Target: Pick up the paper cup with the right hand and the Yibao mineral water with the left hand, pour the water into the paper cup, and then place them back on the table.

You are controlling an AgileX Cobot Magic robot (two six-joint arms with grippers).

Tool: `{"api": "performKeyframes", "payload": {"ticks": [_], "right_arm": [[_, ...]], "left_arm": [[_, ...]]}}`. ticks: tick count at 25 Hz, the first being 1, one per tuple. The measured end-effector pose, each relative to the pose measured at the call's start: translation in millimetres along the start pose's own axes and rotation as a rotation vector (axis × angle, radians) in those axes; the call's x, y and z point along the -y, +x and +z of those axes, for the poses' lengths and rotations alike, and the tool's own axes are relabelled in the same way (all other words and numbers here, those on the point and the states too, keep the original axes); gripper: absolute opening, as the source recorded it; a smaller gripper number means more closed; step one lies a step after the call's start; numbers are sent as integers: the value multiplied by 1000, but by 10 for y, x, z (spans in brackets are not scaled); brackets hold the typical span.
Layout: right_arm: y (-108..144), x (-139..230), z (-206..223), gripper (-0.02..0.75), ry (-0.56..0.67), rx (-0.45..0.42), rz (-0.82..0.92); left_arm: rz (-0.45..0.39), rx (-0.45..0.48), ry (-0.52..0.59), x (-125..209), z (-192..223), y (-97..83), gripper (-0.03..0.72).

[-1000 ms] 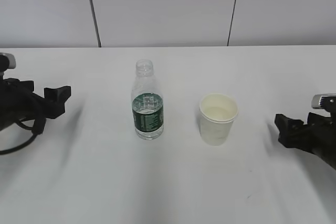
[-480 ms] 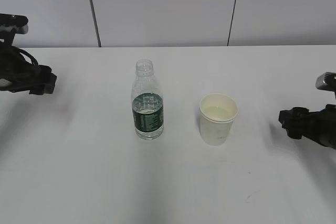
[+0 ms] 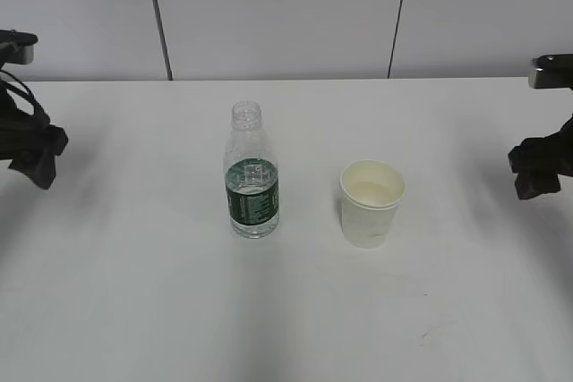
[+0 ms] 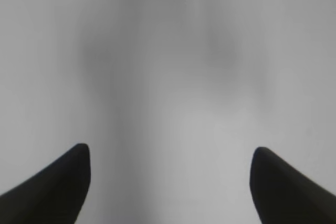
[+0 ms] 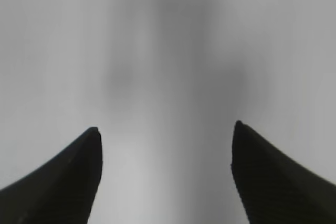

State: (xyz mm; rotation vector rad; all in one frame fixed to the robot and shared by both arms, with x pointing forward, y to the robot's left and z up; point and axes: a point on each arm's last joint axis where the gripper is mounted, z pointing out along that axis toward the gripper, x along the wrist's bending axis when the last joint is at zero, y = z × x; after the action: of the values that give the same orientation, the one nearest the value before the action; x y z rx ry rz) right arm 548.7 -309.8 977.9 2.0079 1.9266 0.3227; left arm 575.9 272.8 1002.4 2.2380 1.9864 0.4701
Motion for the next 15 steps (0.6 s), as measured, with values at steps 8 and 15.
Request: {"api": "performKeyframes", "payload": {"ticks": [8,15], "right_arm": [[9,-100,-431,594,312,-60,-131],[69,-144,-545,593,340,-145,-172]], "left_arm": [[105,-12,294,264,-55,27,536],[92,45,329,304,-93,-20,532]]}}
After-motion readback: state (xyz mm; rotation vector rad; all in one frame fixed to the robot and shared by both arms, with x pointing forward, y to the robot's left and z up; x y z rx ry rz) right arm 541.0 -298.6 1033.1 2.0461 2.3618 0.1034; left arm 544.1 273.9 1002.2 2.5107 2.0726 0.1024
